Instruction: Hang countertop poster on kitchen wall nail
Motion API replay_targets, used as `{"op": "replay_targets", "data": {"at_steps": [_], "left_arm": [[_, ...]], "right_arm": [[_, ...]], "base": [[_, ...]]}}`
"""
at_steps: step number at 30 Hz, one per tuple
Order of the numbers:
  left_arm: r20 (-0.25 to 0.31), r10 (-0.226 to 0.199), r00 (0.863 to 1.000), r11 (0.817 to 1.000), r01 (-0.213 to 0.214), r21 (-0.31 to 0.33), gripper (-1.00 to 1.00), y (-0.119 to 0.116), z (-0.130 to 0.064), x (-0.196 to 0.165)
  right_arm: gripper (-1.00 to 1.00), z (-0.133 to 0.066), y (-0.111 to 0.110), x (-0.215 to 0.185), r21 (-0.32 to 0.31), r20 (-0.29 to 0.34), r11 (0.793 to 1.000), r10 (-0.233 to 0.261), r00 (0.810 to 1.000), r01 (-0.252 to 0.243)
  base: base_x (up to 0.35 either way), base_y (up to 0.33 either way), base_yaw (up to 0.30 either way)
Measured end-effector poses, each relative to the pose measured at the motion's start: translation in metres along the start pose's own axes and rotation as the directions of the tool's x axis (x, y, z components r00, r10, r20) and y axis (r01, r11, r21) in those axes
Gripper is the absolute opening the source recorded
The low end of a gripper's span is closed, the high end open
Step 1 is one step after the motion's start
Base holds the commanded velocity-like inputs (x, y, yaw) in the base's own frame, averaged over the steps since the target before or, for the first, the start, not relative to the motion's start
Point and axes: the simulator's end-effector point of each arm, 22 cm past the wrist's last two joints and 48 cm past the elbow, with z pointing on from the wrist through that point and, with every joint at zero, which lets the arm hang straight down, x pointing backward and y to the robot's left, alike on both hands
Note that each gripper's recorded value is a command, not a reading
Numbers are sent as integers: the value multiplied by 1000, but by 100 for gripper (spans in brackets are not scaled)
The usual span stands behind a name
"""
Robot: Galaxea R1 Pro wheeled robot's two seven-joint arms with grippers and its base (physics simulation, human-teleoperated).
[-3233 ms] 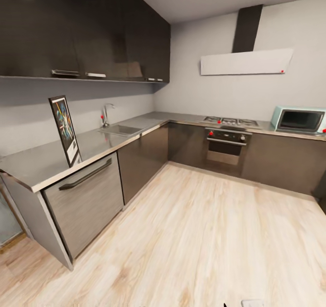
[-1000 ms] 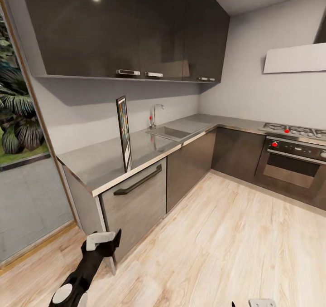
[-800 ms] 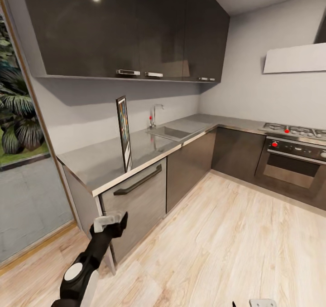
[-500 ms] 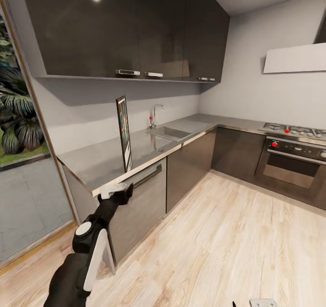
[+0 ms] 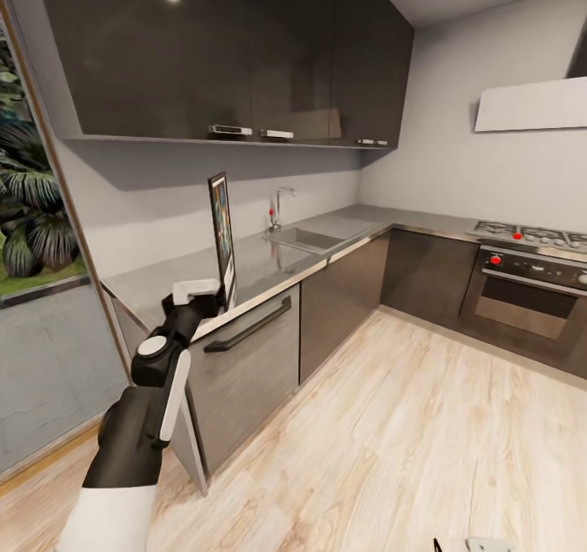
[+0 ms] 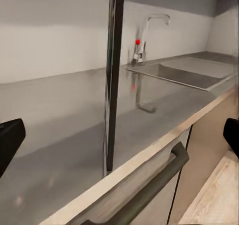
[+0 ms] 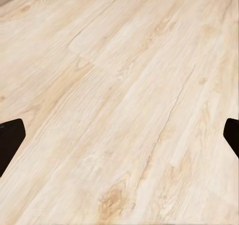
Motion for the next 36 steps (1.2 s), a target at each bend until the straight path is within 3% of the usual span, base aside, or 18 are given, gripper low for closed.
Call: {"op": "replay_targets", "data": {"at_steps": [11,36], "left_arm": [[-1,2,1000,999,-2,44,100,-7,0,0],[1,15,1000,999,-15,39,100,-1,1,0]], "right_arm": [[100,0,-18,-5,38,25,999,34,999,-35],[100,-1,-17,-2,38,21,999,35,999,-36]], "base": [[73,-7,0],[152,-3,0]]}}
